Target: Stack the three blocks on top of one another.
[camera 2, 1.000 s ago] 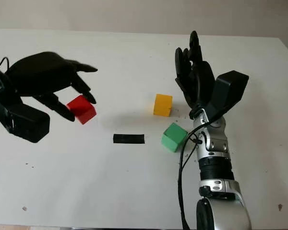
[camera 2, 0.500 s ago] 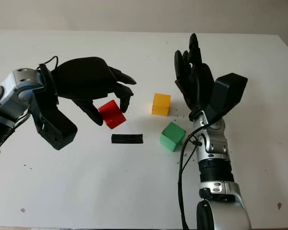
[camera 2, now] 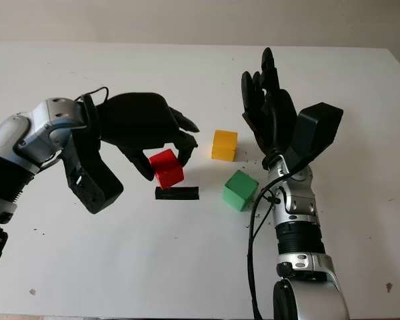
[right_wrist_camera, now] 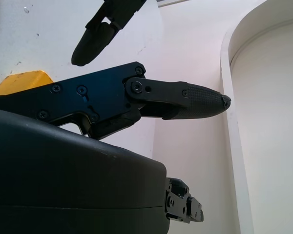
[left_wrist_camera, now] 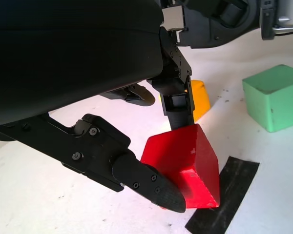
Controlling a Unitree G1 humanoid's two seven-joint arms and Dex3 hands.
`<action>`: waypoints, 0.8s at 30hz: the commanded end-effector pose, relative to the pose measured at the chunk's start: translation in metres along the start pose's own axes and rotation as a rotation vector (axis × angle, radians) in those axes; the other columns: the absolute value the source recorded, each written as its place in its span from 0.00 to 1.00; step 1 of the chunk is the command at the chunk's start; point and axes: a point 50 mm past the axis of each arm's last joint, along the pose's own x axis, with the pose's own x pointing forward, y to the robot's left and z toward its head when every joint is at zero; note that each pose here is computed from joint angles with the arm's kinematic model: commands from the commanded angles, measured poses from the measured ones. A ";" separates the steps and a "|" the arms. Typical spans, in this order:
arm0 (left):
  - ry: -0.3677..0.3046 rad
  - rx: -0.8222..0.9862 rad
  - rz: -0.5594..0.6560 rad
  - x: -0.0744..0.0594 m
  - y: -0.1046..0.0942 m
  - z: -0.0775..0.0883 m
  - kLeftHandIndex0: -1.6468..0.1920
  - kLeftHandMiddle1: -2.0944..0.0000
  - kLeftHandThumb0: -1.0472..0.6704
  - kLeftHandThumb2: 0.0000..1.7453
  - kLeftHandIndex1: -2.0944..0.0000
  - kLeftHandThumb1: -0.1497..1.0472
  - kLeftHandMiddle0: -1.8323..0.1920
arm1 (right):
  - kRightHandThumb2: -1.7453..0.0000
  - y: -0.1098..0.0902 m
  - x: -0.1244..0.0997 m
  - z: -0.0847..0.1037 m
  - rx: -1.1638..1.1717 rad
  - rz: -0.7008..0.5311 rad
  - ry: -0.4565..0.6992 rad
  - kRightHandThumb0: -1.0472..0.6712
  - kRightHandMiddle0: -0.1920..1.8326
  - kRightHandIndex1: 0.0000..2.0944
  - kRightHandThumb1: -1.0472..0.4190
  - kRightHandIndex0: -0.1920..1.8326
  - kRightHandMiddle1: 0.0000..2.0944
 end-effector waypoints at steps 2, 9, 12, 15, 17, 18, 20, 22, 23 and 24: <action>-0.014 0.041 0.005 0.003 0.012 -0.001 0.64 0.98 0.34 0.03 0.49 0.86 0.70 | 0.72 0.000 -0.002 0.002 0.000 0.004 -0.020 0.23 0.00 0.00 0.00 0.00 0.00; -0.056 0.033 0.001 0.008 0.010 0.002 0.65 0.98 0.34 0.03 0.46 0.87 0.70 | 0.71 0.001 -0.002 0.001 0.005 0.009 -0.015 0.23 0.00 0.00 0.00 0.00 0.00; -0.075 0.041 -0.007 0.009 0.011 0.004 0.66 0.99 0.31 0.03 0.45 0.87 0.72 | 0.71 0.001 -0.002 0.001 -0.007 0.009 -0.014 0.22 0.00 0.00 0.00 0.00 0.00; -0.081 0.034 -0.006 0.009 0.012 0.005 0.66 0.99 0.30 0.03 0.47 0.88 0.74 | 0.71 0.001 -0.003 0.001 -0.005 0.009 -0.011 0.22 0.00 0.00 0.00 0.00 0.00; -0.090 0.024 0.006 0.010 0.012 0.007 0.64 0.99 0.29 0.03 0.50 0.87 0.75 | 0.72 0.001 -0.003 0.001 -0.004 0.010 -0.014 0.22 0.00 0.00 0.00 0.00 0.00; -0.094 0.023 0.010 0.010 0.012 0.007 0.64 0.98 0.29 0.03 0.50 0.87 0.75 | 0.72 0.001 -0.003 0.001 -0.004 0.011 -0.015 0.22 0.00 0.00 0.00 0.00 0.00; -0.103 0.037 0.011 0.011 0.012 0.009 0.64 0.98 0.27 0.03 0.50 0.87 0.76 | 0.72 0.001 -0.004 0.001 -0.006 0.012 -0.019 0.22 0.00 0.00 0.00 0.00 0.00; -0.115 0.047 0.009 0.012 0.012 0.010 0.64 0.98 0.26 0.03 0.49 0.88 0.76 | 0.72 0.001 -0.004 0.000 -0.003 0.012 -0.019 0.22 0.00 0.00 0.00 0.00 0.00; -0.121 0.051 0.011 0.012 0.011 0.011 0.64 0.98 0.26 0.03 0.49 0.88 0.76 | 0.72 0.001 -0.004 0.000 -0.002 0.013 -0.018 0.22 0.00 0.00 0.00 0.00 0.00; -0.127 0.054 0.017 0.013 0.010 0.012 0.64 0.98 0.26 0.03 0.49 0.88 0.76 | 0.72 0.001 -0.004 0.000 0.000 0.013 -0.016 0.22 0.00 0.00 0.00 0.00 0.00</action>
